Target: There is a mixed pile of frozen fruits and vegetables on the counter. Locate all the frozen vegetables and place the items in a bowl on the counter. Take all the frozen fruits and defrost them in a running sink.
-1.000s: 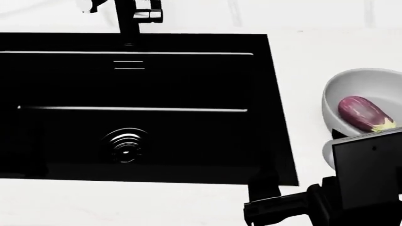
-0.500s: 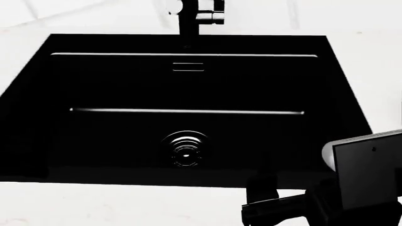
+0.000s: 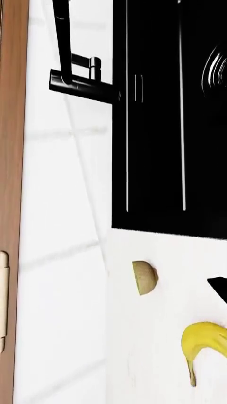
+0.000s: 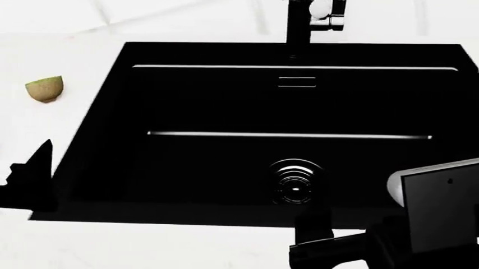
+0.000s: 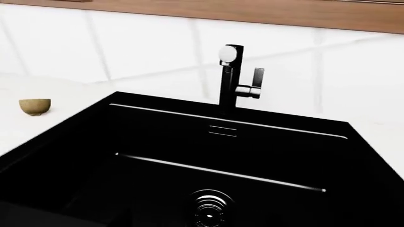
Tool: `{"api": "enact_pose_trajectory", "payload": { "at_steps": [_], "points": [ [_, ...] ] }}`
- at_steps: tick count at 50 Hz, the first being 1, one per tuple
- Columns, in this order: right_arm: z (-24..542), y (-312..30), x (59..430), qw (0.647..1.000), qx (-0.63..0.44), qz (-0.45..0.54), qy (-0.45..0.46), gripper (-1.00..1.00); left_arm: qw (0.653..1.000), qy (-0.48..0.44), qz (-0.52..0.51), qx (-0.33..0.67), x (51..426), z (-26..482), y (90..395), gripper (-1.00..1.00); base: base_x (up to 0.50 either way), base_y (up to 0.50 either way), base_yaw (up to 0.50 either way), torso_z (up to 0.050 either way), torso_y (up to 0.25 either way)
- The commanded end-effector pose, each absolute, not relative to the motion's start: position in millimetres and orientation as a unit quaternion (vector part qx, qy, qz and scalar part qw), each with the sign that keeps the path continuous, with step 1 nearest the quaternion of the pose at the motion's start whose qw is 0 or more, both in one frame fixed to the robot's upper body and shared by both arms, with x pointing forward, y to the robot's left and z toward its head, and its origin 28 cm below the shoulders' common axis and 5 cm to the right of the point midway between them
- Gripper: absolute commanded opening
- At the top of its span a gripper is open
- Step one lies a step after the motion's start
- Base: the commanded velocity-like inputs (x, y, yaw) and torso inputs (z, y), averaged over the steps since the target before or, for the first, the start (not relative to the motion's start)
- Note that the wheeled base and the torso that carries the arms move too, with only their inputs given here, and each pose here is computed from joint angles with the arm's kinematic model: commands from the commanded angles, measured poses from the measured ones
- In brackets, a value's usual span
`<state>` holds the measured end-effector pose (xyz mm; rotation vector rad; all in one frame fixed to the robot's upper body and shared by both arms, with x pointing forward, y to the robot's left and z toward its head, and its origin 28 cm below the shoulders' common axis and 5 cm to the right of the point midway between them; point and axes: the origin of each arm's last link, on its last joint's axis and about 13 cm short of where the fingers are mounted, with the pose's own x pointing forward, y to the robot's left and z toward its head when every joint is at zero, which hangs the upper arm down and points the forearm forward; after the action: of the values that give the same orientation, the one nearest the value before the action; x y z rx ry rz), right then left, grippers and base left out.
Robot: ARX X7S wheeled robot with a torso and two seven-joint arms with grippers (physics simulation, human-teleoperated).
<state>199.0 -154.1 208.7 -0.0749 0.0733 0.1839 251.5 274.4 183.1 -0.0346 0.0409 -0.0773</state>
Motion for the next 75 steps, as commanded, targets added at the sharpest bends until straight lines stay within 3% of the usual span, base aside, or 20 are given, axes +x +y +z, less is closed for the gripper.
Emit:
{"api": "enact_pose_trajectory", "payload": {
  "at_steps": [1,61,75],
  "points": [
    [207,-154,201,0.994,-0.035,0.094,0.036,1.0,0.999,0.022,-0.04,-0.017,252,182,274,1.0,0.02,0.5,0.0,0.0,0.0],
    [199,-155,198,0.995,-0.025,0.089,0.043,1.0,0.999,0.021,-0.043,-0.016,252,180,270,1.0,0.02,0.5,0.0,0.0,0.0],
    [197,-155,197,0.995,-0.014,0.091,0.042,1.0,0.999,0.027,-0.043,-0.014,251,175,274,1.0,0.0,0.02,0.0,0.0,0.0]
  ]
}}
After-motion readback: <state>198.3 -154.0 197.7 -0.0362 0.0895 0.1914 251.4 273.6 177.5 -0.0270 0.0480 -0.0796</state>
